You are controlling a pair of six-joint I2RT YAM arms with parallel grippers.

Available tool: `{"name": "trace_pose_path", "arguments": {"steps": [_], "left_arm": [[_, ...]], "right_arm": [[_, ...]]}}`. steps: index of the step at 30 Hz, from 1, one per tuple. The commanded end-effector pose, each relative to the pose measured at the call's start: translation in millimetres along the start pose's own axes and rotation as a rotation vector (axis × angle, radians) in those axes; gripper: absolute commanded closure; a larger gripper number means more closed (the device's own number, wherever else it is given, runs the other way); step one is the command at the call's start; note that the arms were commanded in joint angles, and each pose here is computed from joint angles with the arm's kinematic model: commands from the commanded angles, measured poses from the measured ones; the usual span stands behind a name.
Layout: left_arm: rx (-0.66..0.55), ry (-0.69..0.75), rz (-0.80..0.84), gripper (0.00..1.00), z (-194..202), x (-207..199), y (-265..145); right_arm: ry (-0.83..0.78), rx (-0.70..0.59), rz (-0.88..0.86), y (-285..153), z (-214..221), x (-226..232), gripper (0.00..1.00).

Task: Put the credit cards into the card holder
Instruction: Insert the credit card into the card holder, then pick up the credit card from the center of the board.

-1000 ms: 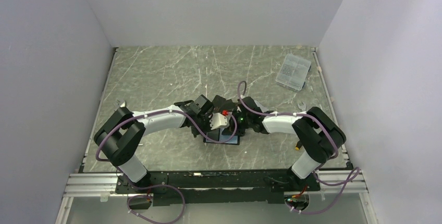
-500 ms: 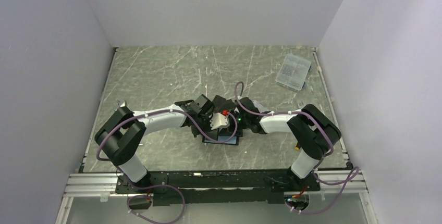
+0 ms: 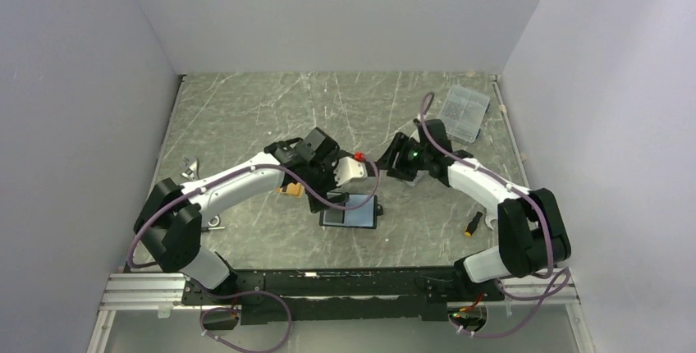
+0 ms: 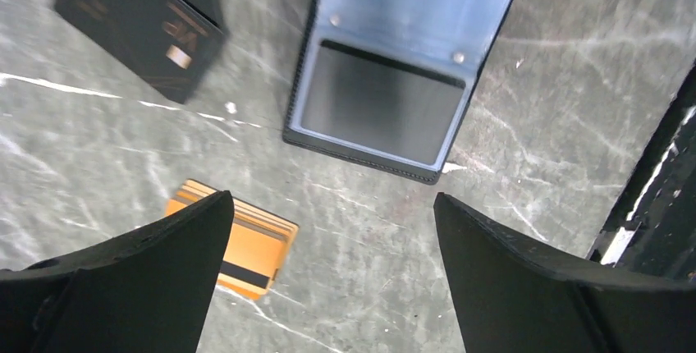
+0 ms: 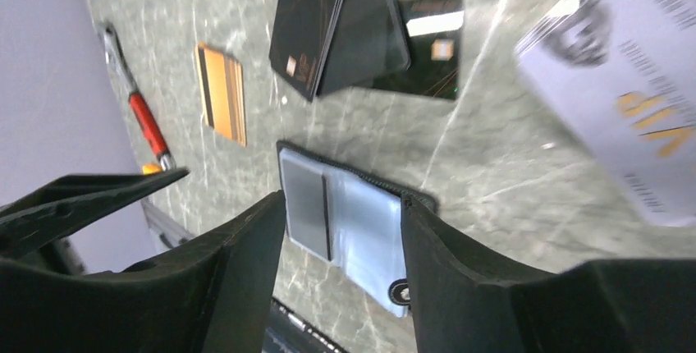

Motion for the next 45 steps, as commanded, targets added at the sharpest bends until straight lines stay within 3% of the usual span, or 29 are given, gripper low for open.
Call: {"name": "trace_pose_path", "arguments": {"steps": [1,7,14,17,22,27,31,32,45], "left_arm": [[-0.059,-0.043,-0.006,0.01,-24.0,10.6,-30.2],[-0.1,-0.196,0.09,0.01,-59.4,39.1,-45.1],[-0.349,-0.458,0.343,0.01,-71.3,99.6,-64.8],[-0.217,-0.422,0.303,0.01,-72.1,104.1,-42.2],[-0.225,-0.343,0.127,0.01,-87.4,94.3,-14.8],[-0.26,-0.309,0.155,0.01,-107.6,89.6,28.3],[-0.271,-0.306,0.184,0.26,-118.2,88.9,53.1],[-0.276,-0.301,0.179,0.28,-118.8,87.2,58.3],[-0.274,-0.302,0.164,0.33,-113.0,85.3,86.4]], "right_arm": [[-0.069,-0.104,0.082,-25.2,-31.5,-6.8,0.42],[-0.06,-0.245,0.176,-35.9,-76.9,-36.8,0.36],[0.003,-0.248,0.199,-23.6,-96.6,-66.2,0.35],[0.011,-0.248,0.181,-19.0,-98.5,-73.8,0.35],[0.029,-0.25,0.152,-12.0,-105.4,-85.2,0.35],[0.059,-0.236,0.128,-1.0,-110.7,-96.4,0.35],[0.078,-0.219,0.108,6.1,-112.5,-103.1,0.35],[0.082,-0.208,0.105,7.1,-110.1,-104.4,0.35],[0.152,-0.144,0.089,-1.7,-54.7,-114.9,0.39]]}}
Point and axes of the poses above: each gripper's point midway between its finger pads, its own y axis out along the fingers, its own x axis along the line the jaws close on, z = x × y, the point moved 9 cm from there along -y, back along the fingers, and after that the axes turned 6 degrees about y, right-handed, at the moved point
